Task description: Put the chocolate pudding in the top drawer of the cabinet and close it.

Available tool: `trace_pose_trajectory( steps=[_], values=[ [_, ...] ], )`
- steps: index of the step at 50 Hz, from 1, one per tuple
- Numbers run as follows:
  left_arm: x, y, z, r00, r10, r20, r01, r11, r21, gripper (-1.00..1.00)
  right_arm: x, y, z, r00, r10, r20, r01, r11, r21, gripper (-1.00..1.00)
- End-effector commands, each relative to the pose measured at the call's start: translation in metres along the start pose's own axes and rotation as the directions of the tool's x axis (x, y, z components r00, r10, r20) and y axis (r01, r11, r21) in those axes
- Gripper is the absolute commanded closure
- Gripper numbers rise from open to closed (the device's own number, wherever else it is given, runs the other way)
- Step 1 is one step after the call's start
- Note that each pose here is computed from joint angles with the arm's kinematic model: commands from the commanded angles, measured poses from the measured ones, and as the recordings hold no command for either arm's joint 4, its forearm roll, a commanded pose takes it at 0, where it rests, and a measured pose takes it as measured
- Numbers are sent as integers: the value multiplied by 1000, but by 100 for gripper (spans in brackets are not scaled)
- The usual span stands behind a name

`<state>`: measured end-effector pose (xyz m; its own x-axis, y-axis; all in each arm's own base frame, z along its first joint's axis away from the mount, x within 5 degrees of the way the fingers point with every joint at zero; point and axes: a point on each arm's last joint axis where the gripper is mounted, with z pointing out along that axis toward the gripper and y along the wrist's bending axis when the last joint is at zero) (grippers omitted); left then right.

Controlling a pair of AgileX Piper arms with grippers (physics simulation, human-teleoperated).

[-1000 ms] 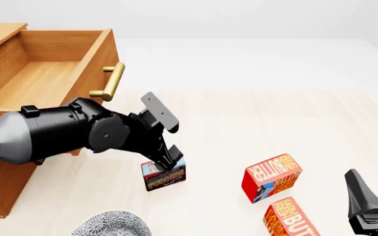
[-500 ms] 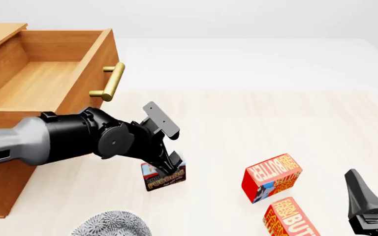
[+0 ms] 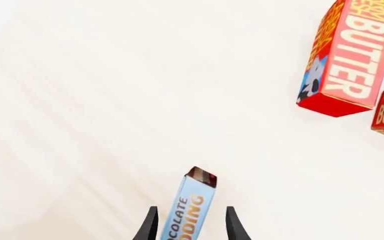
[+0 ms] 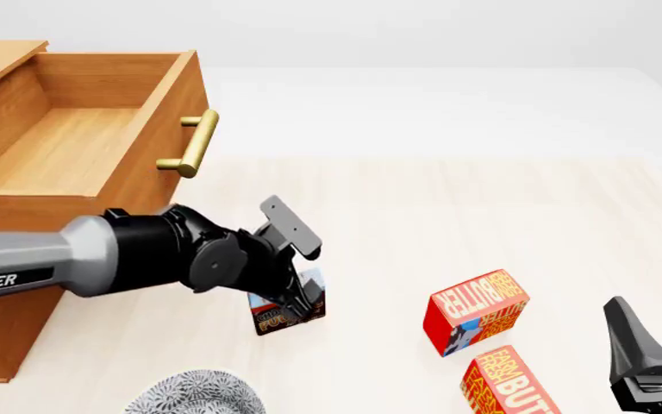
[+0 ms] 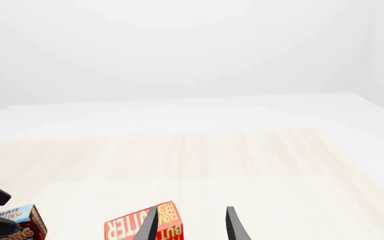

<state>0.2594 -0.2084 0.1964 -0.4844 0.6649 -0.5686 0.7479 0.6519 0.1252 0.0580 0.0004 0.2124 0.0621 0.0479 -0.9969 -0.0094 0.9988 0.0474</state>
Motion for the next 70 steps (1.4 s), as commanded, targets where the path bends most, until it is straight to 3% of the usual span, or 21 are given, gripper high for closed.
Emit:
trace_pose_trajectory(
  steps=[1,51,52,58,60,70],
  values=[
    [13,-1,8,1000,-28,-8,28,1000,-2,-100,0,0,0,1000,-8,4,8,1000,1,-100],
    [28,9,22,997,-71,-32,70,997,-21,-100,0,0,0,1000,-8,4,8,1000,1,-100],
    [28,10,21,997,-72,-29,71,997,-23,100,0,0,0,1000,-8,4,8,1000,1,-100],
    [27,7,16,997,-70,-17,70,997,-20,100,0,0,0,1000,-8,4,8,1000,1,-100],
    [31,15,10,998,-68,-2,68,997,-40,100,0,0,0,1000,-8,4,8,1000,1,-100],
    [25,8,5,995,-97,13,97,995,-27,100,0,0,0,1000,-8,4,8,1000,1,-100]
  ],
)
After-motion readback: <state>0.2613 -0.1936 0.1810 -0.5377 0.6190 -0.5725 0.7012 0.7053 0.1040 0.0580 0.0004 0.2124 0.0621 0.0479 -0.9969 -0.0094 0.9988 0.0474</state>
